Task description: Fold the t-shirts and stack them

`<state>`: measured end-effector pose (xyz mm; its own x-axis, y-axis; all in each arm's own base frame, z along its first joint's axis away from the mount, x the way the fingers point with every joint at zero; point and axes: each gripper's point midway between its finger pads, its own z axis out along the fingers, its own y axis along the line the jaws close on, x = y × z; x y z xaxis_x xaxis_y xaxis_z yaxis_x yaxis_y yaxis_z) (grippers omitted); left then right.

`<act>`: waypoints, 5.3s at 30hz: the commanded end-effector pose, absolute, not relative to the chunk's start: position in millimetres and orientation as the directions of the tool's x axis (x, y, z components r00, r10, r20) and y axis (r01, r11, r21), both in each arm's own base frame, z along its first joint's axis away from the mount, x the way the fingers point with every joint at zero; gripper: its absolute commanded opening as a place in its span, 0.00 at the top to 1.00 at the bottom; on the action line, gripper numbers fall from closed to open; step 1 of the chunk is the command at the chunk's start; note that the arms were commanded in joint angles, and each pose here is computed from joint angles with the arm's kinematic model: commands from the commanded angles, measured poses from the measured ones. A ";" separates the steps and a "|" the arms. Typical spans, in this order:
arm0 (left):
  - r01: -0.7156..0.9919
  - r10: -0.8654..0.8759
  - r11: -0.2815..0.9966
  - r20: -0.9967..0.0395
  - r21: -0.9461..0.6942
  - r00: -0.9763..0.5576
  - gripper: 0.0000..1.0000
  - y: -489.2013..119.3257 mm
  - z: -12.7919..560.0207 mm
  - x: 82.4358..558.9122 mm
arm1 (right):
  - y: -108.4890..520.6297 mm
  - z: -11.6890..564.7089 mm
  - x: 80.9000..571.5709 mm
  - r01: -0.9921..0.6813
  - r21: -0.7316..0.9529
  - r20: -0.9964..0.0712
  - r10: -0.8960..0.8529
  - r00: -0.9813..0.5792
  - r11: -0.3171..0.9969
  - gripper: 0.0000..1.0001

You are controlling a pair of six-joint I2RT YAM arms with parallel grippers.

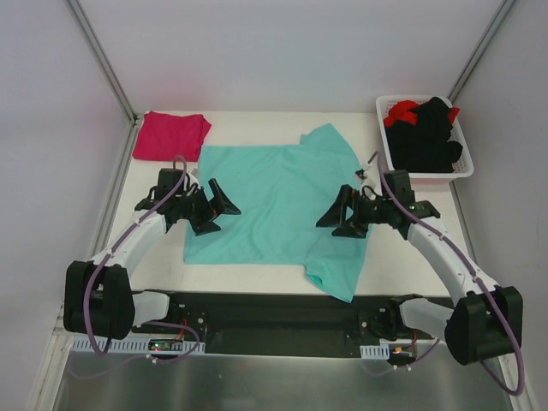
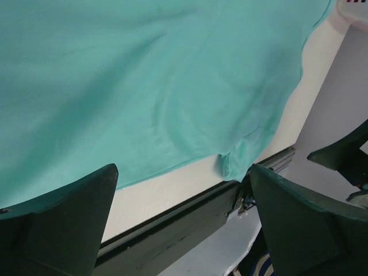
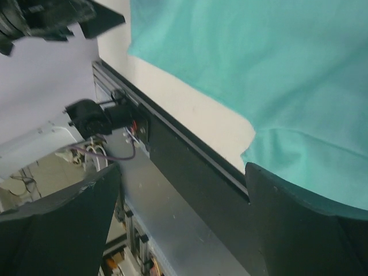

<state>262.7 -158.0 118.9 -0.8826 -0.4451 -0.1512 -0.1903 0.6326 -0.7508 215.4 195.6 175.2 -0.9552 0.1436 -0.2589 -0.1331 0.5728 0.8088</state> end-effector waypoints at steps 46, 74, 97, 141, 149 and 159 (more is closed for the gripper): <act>-0.209 -0.442 0.767 -0.264 -0.606 -0.857 0.01 -124.3 134.8 222.0 | 272.2 50.5 118.0 -0.236 0.617 -0.120 -0.207 -0.971 0.750 0.07; -0.198 -0.443 0.760 -0.272 -0.618 -0.854 0.01 -125.9 140.7 222.6 | 290.8 154.8 83.8 -0.422 0.593 -0.320 -0.281 -0.905 0.686 0.04; -0.207 -0.411 0.886 -0.492 -0.416 -0.767 0.01 -106.6 130.2 308.9 | 166.0 132.2 274.2 -0.090 0.326 -0.373 0.041 -0.927 0.941 0.03; -0.372 -0.394 0.919 -0.382 -0.133 -0.836 0.01 -103.2 37.5 354.0 | 130.7 36.3 312.0 -0.026 0.008 -0.183 -0.024 -0.983 1.000 0.01; -0.371 -0.381 0.923 -0.362 -0.099 -0.851 0.01 -101.1 22.2 356.0 | 128.5 40.6 322.3 -0.025 0.033 -0.188 -0.019 -0.982 0.999 0.00; -0.383 -0.392 0.918 -0.373 -0.103 -0.841 0.01 -102.7 18.8 378.2 | 118.1 42.6 344.8 -0.018 0.037 -0.193 -0.010 -0.981 0.999 0.00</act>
